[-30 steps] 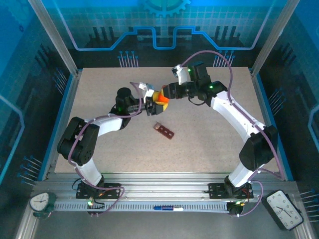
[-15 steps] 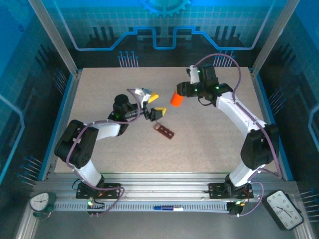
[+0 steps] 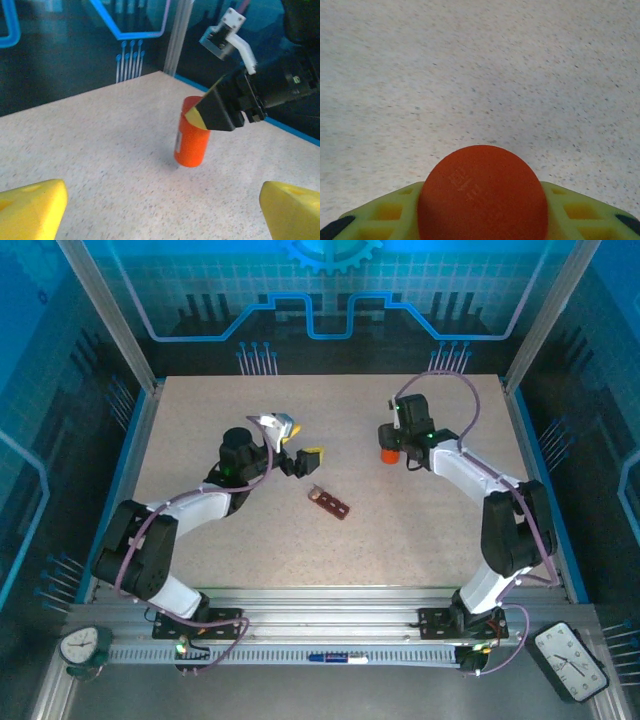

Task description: Sort the pills into containers

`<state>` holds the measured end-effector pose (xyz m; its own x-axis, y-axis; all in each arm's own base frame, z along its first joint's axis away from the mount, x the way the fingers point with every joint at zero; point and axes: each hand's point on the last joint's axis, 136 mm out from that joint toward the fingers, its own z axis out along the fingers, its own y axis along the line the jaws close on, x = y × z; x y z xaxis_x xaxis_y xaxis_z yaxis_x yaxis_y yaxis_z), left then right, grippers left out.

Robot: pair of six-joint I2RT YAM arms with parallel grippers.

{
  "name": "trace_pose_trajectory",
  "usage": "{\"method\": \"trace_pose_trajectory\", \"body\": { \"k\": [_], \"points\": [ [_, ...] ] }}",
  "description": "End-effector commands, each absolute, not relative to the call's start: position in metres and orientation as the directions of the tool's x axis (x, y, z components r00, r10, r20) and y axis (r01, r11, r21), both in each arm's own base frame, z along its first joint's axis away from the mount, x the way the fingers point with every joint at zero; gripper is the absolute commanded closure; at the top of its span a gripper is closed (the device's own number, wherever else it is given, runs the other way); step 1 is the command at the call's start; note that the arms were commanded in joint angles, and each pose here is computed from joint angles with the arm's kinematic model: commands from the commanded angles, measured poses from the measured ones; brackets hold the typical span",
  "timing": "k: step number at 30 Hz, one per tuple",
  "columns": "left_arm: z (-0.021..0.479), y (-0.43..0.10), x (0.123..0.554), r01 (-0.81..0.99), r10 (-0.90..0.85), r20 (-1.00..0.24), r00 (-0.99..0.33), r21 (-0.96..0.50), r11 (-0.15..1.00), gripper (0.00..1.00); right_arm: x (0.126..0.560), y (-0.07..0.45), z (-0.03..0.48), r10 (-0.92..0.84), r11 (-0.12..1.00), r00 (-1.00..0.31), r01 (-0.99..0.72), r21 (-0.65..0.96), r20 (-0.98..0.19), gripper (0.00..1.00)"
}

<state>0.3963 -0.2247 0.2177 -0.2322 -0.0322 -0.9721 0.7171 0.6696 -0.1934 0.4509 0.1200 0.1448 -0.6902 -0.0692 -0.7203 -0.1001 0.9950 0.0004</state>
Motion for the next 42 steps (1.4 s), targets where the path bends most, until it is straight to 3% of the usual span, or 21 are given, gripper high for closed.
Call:
{"method": "trace_pose_trajectory", "body": {
  "k": [1, 6, 13, 21, 29, 36, 42],
  "points": [
    [0.219, -0.208, 0.408, 0.630, 0.001, -0.960, -0.280, -0.183, 0.755, 0.01, 0.460, 0.102, 0.141, -0.029, 1.000, -0.648, -0.012, -0.028, -0.761, 0.79],
    [0.215, -0.203, 0.409, 0.595, 0.026, -0.939, -0.342, -0.195, 0.780, 0.01, 0.452, 0.098, 0.117, 0.013, 1.000, -0.678, 0.027, -0.006, -0.735, 0.78],
    [0.223, -0.201, 0.406, 0.593, 0.009, -0.947, -0.320, -0.193, 0.782, 0.01, 0.441, 0.094, 0.101, 0.055, 0.998, -0.697, 0.055, 0.024, -0.715, 0.74],
    [0.227, -0.193, 0.411, 0.524, -0.049, -0.929, -0.367, -0.250, 0.814, 0.01, 0.432, 0.089, 0.107, 0.074, 0.997, -0.700, 0.058, 0.046, -0.710, 0.44],
    [0.230, -0.193, 0.413, 0.524, -0.048, -0.933, -0.357, -0.243, 0.816, 0.01, 0.433, 0.093, 0.153, 0.124, 0.987, -0.677, 0.011, 0.158, -0.726, 0.25],
    [0.234, -0.190, 0.418, 0.500, -0.063, -0.935, -0.349, -0.242, 0.832, 0.01, 0.416, 0.122, 0.207, 0.137, 0.951, -0.663, -0.120, 0.284, -0.736, 0.22],
    [0.229, -0.184, 0.424, 0.452, -0.089, -0.920, -0.381, -0.269, 0.850, 0.01, 0.387, 0.175, 0.211, 0.022, 0.889, -0.713, -0.306, 0.339, -0.701, 0.22]
  ]
}}
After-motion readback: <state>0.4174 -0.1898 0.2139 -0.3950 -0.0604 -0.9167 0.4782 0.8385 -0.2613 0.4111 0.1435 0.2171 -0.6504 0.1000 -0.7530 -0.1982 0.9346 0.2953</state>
